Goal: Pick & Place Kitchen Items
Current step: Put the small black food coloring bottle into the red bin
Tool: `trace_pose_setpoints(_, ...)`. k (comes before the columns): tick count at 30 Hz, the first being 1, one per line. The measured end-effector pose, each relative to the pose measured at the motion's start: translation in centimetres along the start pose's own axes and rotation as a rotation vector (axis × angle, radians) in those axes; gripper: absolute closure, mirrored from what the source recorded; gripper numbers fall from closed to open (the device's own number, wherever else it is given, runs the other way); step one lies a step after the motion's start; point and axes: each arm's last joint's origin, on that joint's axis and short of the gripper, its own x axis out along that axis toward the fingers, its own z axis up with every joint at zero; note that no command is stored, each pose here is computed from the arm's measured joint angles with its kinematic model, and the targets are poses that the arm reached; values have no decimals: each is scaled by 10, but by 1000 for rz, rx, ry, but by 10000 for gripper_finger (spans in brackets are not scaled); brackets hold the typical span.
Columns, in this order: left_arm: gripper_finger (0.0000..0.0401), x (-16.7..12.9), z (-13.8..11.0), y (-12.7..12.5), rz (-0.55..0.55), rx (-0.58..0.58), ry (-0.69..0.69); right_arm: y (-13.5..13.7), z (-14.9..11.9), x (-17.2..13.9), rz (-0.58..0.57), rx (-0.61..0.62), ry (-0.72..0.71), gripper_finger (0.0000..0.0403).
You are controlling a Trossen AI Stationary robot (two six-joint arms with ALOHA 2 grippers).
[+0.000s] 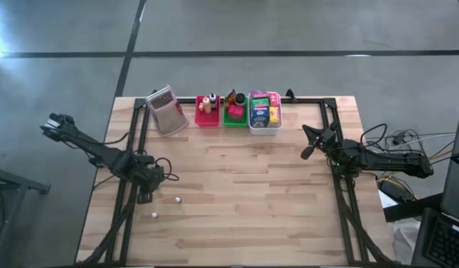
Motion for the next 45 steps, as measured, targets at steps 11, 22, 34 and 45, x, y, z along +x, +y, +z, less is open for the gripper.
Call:
trace_pose_setpoints(11, 254, 4, 1, 1, 30, -49, -29, 0, 0, 0, 0, 0, 0, 394)
trace_pose_setpoints(22, 254, 17, -3, 4, 27, -94, -29, 0, 0, 0, 0, 0, 0, 394)
trace_pose_setpoints(34, 310, 21, -5, 5, 36, -128, -16, 0, 0, 0, 0, 0, 0, 394)
trace_pose_setpoints(45, 318, 20, -4, 5, 27, -193, -22, 0, 0, 0, 0, 0, 0, 394)
